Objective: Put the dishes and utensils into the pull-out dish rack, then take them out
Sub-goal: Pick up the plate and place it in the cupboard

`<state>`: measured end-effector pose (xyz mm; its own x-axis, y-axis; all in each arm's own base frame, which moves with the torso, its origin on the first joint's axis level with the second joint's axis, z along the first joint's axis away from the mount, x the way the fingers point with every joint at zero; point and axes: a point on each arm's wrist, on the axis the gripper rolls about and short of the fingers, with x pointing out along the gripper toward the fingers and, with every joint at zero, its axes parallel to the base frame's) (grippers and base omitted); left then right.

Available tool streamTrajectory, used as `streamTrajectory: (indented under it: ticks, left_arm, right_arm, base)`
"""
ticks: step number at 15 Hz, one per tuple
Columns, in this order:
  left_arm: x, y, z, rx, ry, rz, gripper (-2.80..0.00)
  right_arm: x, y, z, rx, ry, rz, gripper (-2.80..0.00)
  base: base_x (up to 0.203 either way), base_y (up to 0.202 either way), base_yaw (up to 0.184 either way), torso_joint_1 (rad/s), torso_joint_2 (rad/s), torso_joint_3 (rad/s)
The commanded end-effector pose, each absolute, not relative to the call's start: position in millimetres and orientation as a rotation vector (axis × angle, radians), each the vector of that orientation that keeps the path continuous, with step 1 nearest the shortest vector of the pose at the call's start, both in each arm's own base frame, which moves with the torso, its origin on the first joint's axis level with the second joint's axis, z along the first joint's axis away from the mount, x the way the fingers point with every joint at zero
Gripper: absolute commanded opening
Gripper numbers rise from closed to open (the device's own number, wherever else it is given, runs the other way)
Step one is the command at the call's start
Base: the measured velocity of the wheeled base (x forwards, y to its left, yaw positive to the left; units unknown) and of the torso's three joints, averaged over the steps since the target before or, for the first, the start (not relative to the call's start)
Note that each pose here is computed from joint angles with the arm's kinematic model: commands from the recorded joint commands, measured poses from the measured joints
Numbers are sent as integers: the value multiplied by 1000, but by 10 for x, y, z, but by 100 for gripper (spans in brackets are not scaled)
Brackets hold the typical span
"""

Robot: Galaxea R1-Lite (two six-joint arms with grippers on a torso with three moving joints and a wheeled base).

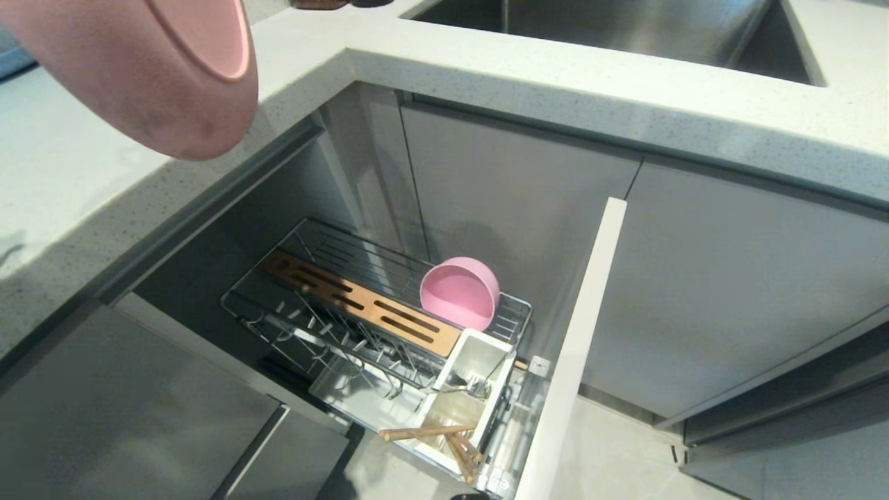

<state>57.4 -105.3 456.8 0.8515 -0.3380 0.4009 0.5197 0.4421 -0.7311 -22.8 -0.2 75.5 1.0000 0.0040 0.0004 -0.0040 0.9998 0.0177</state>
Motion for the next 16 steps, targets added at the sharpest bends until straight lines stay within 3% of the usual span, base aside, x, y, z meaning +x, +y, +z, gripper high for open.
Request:
streamTrajectory:
  ticks: [1, 10, 16]
  left_arm:
    - [605, -1183, 4531, -972, -180, -527, -280]
    - [577, -1808, 4307, -937, -62, -461, -280]
    - [591, -2251, 3825, -761, 17, -395, -280]
  right_arm:
    - [-227, -2, 752, 18, 0, 4, -280]
    - [-227, -2, 751, 18, 2, 5, -280]
    - [-227, -2, 752, 18, 1, 5, -280]
  base:
    - [0, 0, 0, 0, 0, 0]
    - [0, 0, 0, 0, 0, 0]
    - [0, 0, 0, 0, 0, 0]
